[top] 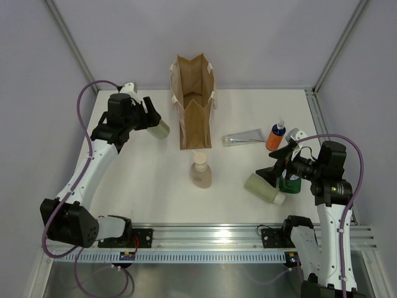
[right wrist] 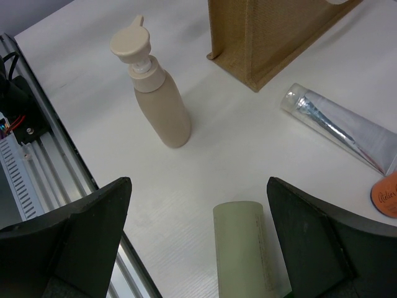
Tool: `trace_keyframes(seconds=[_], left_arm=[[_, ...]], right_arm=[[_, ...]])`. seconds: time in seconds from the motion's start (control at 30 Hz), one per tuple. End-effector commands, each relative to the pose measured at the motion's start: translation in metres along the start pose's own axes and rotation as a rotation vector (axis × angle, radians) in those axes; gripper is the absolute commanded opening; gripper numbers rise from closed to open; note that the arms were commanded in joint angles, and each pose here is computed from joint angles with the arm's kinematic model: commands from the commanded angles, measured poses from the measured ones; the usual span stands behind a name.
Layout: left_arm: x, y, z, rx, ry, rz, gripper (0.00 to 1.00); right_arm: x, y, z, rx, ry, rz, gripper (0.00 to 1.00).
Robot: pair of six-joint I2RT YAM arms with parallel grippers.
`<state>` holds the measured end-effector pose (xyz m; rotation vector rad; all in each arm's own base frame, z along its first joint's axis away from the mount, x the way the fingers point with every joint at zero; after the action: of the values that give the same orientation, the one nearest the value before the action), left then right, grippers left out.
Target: Place the personal care products into the canvas bag
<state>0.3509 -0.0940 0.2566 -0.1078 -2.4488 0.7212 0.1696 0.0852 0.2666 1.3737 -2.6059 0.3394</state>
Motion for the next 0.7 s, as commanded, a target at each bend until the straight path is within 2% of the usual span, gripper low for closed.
trace_keyframes(seconds=[0.0,0.23,0.37,0.4,0.5,0.53,0.6,0.63,0.67], left_arm=[[0.048,-0.064,-0.052,0.052,-0.169,0.239,0.0],[0.109,-0.137,-0.109,0.087,-0.348,0.406,0.0],[0.112,-0.171,-0.135,0.098,-0.386,0.46,0.0],[0.093,-0.178,-0.132,0.094,-0.356,0.454,0.0],[0.08,-0.195,-0.144,0.076,-0.365,0.461,0.0],[0.055,-0.197,-0.14,0.067,-0.336,0.441,0.0],[0.043,-0.205,-0.146,0.055,-0.339,0.44,0.0],[0.015,-0.202,-0.14,0.043,-0.31,0.407,0.0],[0.012,-0.207,-0.146,0.034,-0.324,0.412,0.0]], right_arm=[[0.0,0.0,-0.008,0.029,-0.036,-0.017,0.99],[0.0,0.001,-0.008,0.024,-0.042,-0.03,0.99],[0.0,0.003,-0.009,0.025,-0.046,-0.035,0.99],[0.0,0.003,-0.009,0.023,-0.047,-0.036,1.0],[0.001,0.005,-0.011,0.026,-0.053,-0.04,1.0],[0.001,0.005,-0.011,0.027,-0.055,-0.042,1.0],[0.002,0.007,-0.013,0.031,-0.059,-0.041,0.99],[0.002,0.007,-0.013,0.034,-0.061,-0.043,0.99],[0.003,0.008,-0.014,0.036,-0.064,-0.041,0.99]])
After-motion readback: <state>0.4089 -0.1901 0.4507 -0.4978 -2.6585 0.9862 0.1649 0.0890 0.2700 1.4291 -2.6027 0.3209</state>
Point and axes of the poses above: each gripper's point midway between its finger pads, its own x axis back along the fingers, its own y axis along the line the jaws close on, z = x × y, the point moved 4 cm from there along x, back along the fingers, and after that the axes turned 15 degrees about x, right-handed, at the moved point
